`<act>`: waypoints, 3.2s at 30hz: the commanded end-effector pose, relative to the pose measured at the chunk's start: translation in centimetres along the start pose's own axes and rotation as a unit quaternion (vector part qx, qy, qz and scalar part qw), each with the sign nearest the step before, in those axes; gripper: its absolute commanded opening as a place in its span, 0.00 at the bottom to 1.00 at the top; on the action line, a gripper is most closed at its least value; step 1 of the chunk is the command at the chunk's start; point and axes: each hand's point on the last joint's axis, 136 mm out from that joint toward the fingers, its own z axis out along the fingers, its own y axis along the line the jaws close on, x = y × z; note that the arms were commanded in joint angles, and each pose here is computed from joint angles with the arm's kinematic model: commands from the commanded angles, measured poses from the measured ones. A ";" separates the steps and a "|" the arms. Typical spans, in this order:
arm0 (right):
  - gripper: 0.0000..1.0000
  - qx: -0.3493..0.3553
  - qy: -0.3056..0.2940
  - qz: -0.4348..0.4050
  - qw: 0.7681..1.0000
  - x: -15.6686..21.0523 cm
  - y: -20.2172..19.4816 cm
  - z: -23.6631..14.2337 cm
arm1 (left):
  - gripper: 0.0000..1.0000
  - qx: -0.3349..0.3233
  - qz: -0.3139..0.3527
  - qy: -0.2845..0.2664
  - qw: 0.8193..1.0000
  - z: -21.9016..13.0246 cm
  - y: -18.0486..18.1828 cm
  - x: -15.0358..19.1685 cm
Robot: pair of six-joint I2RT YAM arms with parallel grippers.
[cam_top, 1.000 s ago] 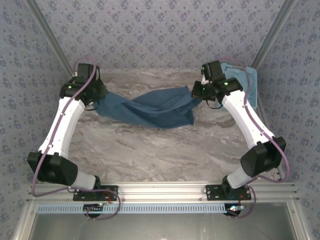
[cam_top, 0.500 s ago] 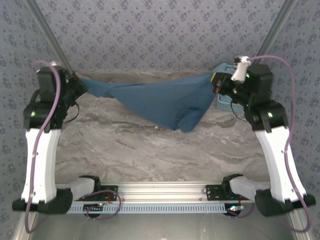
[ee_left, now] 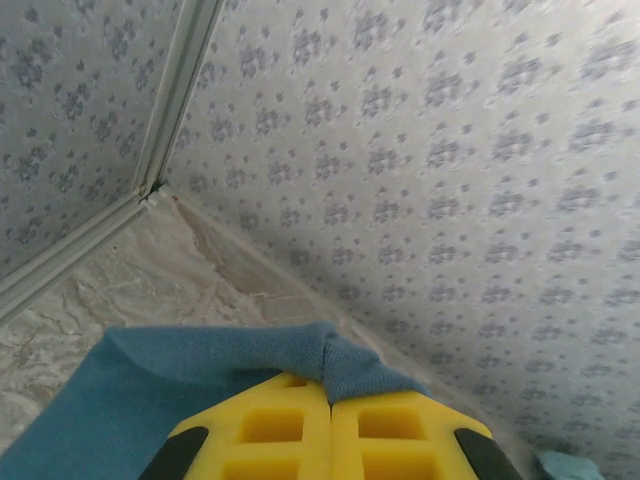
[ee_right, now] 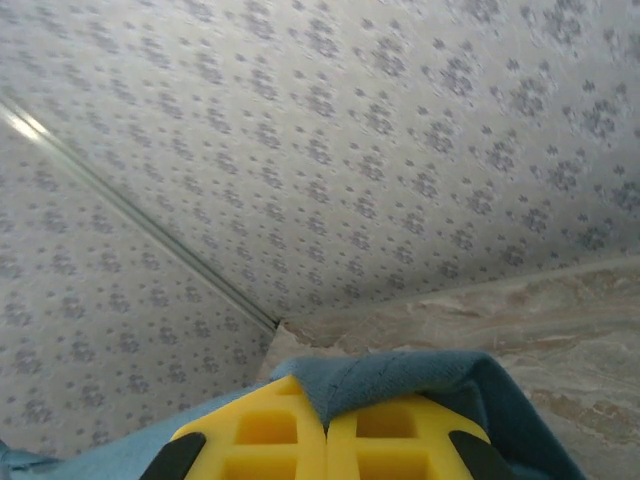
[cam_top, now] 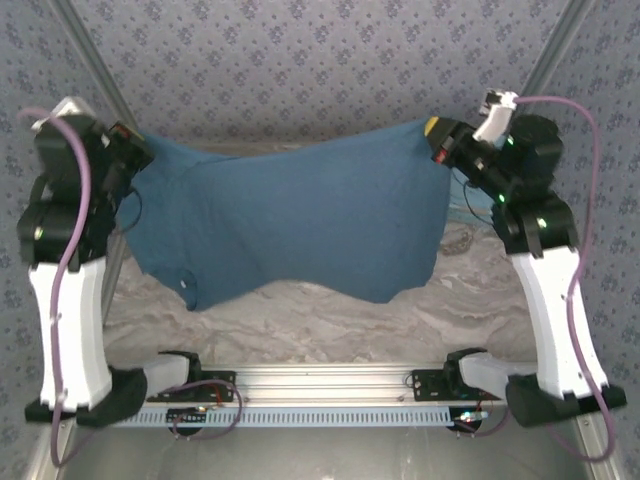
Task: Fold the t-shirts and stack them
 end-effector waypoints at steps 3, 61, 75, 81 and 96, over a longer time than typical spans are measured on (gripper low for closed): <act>0.00 -0.033 -0.029 0.036 0.998 -3.9 -1.9 6.0 | 0.00 0.000 0.003 0.012 1.000 6.6 -1.8 -1.9; 0.00 0.196 0.132 0.048 0.970 18.4 -16.3 0.1 | 0.00 -0.167 0.021 0.229 0.959 0.8 12.3 24.6; 0.00 -0.113 -0.037 0.016 0.993 4.3 3.6 -9.4 | 0.00 0.014 -0.021 -0.120 0.992 -11.8 6.1 0.9; 0.00 -0.118 -0.018 0.068 0.991 3.8 4.0 -7.5 | 0.00 -0.015 0.045 -0.101 0.994 -8.6 1.3 -1.4; 0.00 -0.043 0.047 0.152 0.986 4.8 -7.6 13.1 | 0.00 0.053 0.050 0.072 0.995 18.5 -7.4 1.4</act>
